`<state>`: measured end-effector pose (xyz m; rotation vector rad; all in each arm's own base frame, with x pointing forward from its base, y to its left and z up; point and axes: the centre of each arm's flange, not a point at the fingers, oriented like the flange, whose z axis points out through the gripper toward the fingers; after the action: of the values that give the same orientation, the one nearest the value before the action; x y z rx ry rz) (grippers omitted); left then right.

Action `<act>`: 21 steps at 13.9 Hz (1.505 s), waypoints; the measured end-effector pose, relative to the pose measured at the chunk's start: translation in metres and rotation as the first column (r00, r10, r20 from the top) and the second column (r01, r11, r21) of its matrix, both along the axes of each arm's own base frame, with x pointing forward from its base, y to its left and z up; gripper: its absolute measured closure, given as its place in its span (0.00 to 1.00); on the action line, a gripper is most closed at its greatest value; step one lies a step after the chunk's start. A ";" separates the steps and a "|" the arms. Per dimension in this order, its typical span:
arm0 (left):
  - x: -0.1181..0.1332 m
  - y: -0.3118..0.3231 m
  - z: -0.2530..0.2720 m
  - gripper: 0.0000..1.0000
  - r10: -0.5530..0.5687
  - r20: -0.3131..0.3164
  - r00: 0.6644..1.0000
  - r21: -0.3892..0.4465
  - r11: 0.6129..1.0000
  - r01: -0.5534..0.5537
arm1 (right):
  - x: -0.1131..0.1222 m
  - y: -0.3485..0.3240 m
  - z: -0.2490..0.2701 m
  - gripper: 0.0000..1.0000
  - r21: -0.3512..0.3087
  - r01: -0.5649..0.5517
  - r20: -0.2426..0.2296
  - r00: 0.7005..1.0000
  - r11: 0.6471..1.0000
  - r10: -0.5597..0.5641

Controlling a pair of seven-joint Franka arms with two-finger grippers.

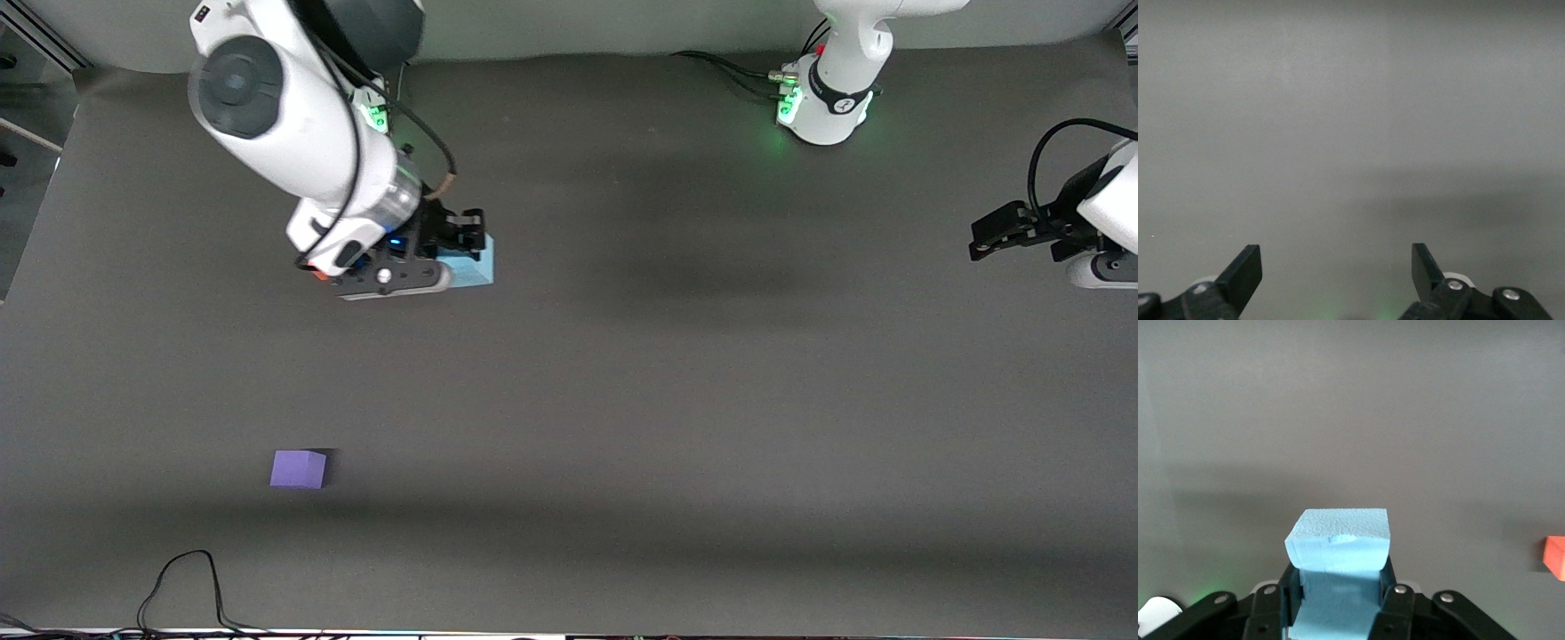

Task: Place blue block between orange and purple blocks
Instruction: 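Carry the blue block with the right gripper toward the orange block, then lower the blue block between orange and purple blocks, open right gripper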

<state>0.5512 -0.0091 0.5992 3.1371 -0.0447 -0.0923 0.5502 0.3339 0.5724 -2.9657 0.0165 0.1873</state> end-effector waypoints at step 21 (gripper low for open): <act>0.000 0.000 0.000 0.00 -0.002 0.002 1.000 0.010 1.000 0.002 | 0.025 -0.328 -0.234 0.52 -0.142 -0.122 0.033 0.991 0.982 0.128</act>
<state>0.5514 -0.0089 0.5993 3.1474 -0.0480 -0.0900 0.5751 0.0062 0.3389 -3.1113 -0.1695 0.1451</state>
